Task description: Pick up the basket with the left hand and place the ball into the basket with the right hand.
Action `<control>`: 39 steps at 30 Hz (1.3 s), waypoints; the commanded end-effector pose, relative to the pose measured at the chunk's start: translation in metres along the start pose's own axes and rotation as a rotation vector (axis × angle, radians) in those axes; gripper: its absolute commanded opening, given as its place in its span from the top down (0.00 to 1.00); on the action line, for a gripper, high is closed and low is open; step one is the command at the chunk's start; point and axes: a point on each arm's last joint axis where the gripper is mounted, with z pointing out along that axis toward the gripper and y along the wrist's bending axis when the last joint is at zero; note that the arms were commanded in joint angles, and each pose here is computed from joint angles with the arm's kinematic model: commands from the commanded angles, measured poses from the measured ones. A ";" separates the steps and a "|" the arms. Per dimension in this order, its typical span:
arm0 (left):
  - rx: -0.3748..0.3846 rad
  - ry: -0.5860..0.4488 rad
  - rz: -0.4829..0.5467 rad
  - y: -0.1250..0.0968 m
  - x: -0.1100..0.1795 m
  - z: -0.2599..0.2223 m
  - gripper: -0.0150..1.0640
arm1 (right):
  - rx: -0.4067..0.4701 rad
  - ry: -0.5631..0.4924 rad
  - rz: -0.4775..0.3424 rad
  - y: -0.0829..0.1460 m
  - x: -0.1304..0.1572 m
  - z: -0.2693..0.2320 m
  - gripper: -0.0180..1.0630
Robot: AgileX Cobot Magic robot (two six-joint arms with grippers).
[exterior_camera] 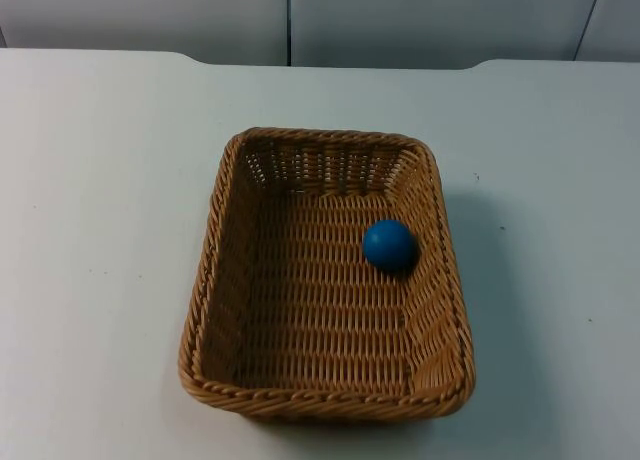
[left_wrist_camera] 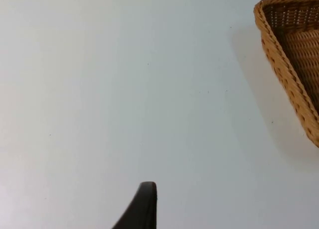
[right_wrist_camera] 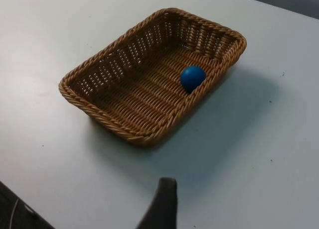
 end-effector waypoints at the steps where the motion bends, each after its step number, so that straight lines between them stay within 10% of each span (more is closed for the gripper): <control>1: 0.013 -0.016 -0.010 -0.001 0.000 0.000 0.14 | 0.002 -0.012 -0.003 0.000 0.000 0.001 0.16; 5: 0.013 -0.016 -0.010 -0.001 0.000 0.000 0.14 | 0.002 -0.012 -0.003 0.000 0.000 0.001 0.01; 28: 0.025 -0.097 -0.095 -0.002 -0.004 0.011 0.14 | 0.007 -0.015 0.000 0.000 0.000 0.000 0.01; 39: 0.025 -0.097 -0.093 -0.002 -0.004 0.011 0.14 | 0.239 -0.007 0.123 0.001 0.000 -0.001 0.01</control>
